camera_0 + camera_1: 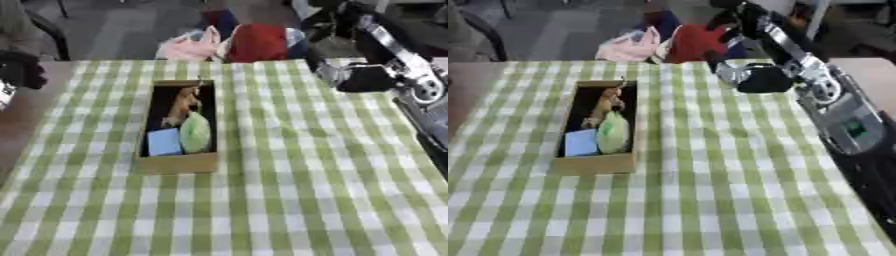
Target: Pick up objects on the table and place them in the box.
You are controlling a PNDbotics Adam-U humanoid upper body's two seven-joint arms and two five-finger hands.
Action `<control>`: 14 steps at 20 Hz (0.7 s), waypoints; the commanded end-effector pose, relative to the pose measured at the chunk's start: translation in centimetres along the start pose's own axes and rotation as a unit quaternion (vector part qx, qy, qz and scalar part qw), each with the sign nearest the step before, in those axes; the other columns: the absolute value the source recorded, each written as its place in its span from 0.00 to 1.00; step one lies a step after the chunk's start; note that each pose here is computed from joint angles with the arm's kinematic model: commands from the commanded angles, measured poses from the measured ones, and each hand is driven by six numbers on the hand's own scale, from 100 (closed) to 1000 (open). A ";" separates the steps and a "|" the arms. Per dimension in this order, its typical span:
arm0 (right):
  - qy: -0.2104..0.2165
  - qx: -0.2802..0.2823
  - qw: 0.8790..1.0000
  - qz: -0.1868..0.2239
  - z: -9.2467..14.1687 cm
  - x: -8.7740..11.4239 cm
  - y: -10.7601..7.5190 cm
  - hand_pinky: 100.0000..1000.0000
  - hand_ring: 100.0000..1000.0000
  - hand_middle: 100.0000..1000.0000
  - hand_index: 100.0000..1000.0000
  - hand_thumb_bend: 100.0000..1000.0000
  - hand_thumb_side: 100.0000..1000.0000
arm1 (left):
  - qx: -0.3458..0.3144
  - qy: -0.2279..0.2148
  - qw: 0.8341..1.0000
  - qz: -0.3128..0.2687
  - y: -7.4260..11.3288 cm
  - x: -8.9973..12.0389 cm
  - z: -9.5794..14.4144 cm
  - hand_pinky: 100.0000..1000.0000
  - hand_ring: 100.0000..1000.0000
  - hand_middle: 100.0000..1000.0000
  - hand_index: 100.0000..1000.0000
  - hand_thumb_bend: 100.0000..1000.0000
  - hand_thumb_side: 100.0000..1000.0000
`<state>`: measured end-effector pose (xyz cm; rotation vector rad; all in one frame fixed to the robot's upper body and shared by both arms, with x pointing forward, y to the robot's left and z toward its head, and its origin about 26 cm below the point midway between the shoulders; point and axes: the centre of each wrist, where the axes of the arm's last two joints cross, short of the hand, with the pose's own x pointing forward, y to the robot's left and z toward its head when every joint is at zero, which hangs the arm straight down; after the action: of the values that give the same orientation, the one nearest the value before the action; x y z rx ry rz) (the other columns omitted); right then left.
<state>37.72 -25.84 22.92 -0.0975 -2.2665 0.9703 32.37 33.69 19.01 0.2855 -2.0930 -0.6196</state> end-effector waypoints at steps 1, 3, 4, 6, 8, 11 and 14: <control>-0.007 -0.040 0.999 -0.022 1.0 2.2 -1.9 0.67 0.82 0.64 0.95 0.03 0.28 | 0.035 0.004 0.999 0.006 0.7 0.1 0.1 0.64 0.60 0.57 0.72 0.05 0.67; 0.006 -0.057 0.997 -0.044 2.0 2.3 -1.5 0.67 0.82 0.64 0.95 0.01 0.30 | 0.050 0.011 0.999 0.017 0.6 -0.2 0.4 0.64 0.61 0.57 0.72 0.05 0.68; 0.012 -0.064 0.996 -0.053 2.5 2.3 -1.3 0.67 0.82 0.63 0.95 0.00 0.32 | 0.057 0.014 0.998 0.022 0.5 -0.3 0.5 0.64 0.61 0.57 0.72 0.05 0.68; 0.027 -0.082 0.994 -0.068 3.6 2.2 -1.0 0.66 0.82 0.63 0.95 0.00 0.33 | 0.070 0.020 0.997 0.033 0.4 -0.7 0.9 0.64 0.61 0.57 0.72 0.04 0.69; 0.041 -0.101 0.991 -0.078 4.5 2.0 -0.8 0.66 0.82 0.63 0.96 0.00 0.35 | 0.082 0.024 0.995 0.042 0.4 -1.0 1.2 0.64 0.61 0.57 0.71 0.04 0.69; 0.060 -0.120 0.987 -0.090 5.7 1.7 -0.5 0.66 0.82 0.62 0.96 0.00 0.37 | 0.089 0.028 0.994 0.051 0.2 -1.3 1.6 0.64 0.61 0.57 0.71 0.04 0.70; 0.077 -0.127 0.984 -0.098 6.5 1.3 0.0 0.65 0.82 0.62 0.96 0.00 0.40 | 0.095 0.029 0.993 0.059 0.0 -1.6 1.8 0.64 0.61 0.57 0.71 0.04 0.70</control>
<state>33.05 -29.25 19.24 -0.0416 -2.1675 0.5507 31.84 34.49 16.30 0.2629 -2.0763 -0.3449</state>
